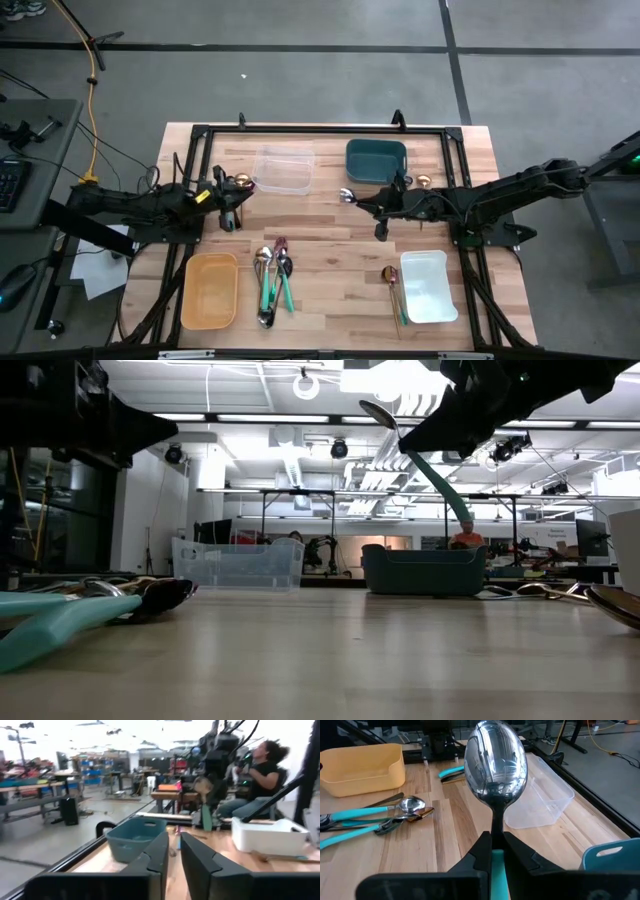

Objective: Sort silverware by color (type)
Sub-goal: Put the green spoon into the blue bin

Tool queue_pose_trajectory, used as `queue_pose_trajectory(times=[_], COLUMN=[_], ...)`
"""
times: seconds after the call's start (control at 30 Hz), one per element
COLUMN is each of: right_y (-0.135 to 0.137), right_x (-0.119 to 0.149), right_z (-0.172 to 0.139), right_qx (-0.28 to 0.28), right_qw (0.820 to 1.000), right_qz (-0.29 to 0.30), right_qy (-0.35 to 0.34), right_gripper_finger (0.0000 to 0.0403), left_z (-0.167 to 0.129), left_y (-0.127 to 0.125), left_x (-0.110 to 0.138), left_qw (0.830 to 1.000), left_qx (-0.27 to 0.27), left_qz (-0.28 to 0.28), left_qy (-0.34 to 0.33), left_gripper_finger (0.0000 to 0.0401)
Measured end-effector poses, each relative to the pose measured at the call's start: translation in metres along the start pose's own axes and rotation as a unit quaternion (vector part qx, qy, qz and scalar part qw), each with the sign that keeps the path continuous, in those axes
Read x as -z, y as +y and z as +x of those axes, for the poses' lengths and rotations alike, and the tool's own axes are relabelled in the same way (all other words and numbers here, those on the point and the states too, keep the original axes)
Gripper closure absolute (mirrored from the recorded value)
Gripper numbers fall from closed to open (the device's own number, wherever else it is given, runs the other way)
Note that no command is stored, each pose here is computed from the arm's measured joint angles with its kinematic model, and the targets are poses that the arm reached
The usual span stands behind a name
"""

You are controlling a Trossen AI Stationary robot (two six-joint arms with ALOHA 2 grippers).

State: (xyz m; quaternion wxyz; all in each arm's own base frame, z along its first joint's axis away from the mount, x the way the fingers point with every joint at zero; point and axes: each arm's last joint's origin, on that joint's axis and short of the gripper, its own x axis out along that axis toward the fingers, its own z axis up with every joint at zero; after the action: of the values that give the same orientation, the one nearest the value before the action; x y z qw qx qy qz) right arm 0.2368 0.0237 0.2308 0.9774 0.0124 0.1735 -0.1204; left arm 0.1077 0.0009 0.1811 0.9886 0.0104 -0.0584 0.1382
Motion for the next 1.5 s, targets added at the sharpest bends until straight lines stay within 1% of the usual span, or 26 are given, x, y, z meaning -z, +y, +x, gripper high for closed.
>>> queue_pose_trajectory(times=[0.07,0.13,0.27,0.4,0.47,0.53,0.63,0.73,0.8,0.87,0.97,1.07,1.23,1.5], right_y=[-0.001,-0.005,-0.020,-0.047,-0.061,-0.077,-0.099,-0.117,-0.126,-0.132,-0.136,-0.138,-0.140,-0.151], right_x=[-0.004,-0.014,-0.048,-0.078,-0.088,-0.092,-0.087,-0.071,-0.057,-0.044,-0.028,-0.015,-0.006,-0.001], right_z=[0.000,0.001,0.002,0.005,0.011,0.020,0.039,0.060,0.072,0.082,0.093,0.099,0.096,0.093], right_qx=[0.004,0.011,0.070,0.135,0.173,0.201,0.231,0.245,0.234,0.211,0.188,0.179,0.172,0.182], right_qw=[1.000,0.999,0.994,0.989,0.984,0.979,0.967,0.949,0.940,0.936,0.926,0.912,0.896,0.884], right_qz=[-0.002,-0.003,-0.021,-0.029,-0.026,-0.021,-0.023,-0.028,-0.026,-0.019,-0.028,-0.040,-0.042,-0.025], right_qy=[-0.020,-0.048,-0.082,-0.059,-0.030,0.013,0.102,0.196,0.248,0.282,0.327,0.367,0.407,0.429], right_gripper_finger=[0.0385,0.0385,0.0385,0.0385,0.0385,0.0385,0.0385,0.0385,0.0385,0.0385,0.0385,0.0385,0.0385,0.0383], left_z=[0.002,0.003,0.003,0.003,0.003,0.003,0.003,0.003,0.003,0.003,0.003,0.003,0.003,0.003], left_y=[0.001,0.001,0.000,0.000,0.000,0.000,0.000,0.000,0.000,0.000,0.000,0.000,0.000,0.000], left_x=[0.000,-0.001,-0.005,-0.007,-0.006,-0.006,-0.006,-0.004,-0.004,-0.004,-0.004,-0.004,-0.004,-0.004], left_qw=[1.000,1.000,0.999,0.999,0.999,0.999,0.999,0.999,0.999,0.999,0.999,0.999,0.999,0.999], left_qx=[-0.021,-0.027,-0.024,-0.025,-0.025,-0.024,-0.023,-0.023,-0.023,-0.023,-0.023,-0.023,-0.023,-0.023], left_qz=[-0.001,0.003,0.009,0.016,0.024,0.027,0.028,0.030,0.030,0.030,0.030,0.030,0.030,0.030], left_qy=[-0.001,-0.006,-0.026,-0.032,-0.030,-0.028,-0.026,-0.021,-0.018,-0.016,-0.016,-0.016,-0.016,-0.017], left_gripper_finger=[0.0336,0.0326,0.0321,0.0325,0.0326,0.0327,0.0327,0.0327,0.0327,0.0327,0.0327,0.0327,0.0327,0.0327])
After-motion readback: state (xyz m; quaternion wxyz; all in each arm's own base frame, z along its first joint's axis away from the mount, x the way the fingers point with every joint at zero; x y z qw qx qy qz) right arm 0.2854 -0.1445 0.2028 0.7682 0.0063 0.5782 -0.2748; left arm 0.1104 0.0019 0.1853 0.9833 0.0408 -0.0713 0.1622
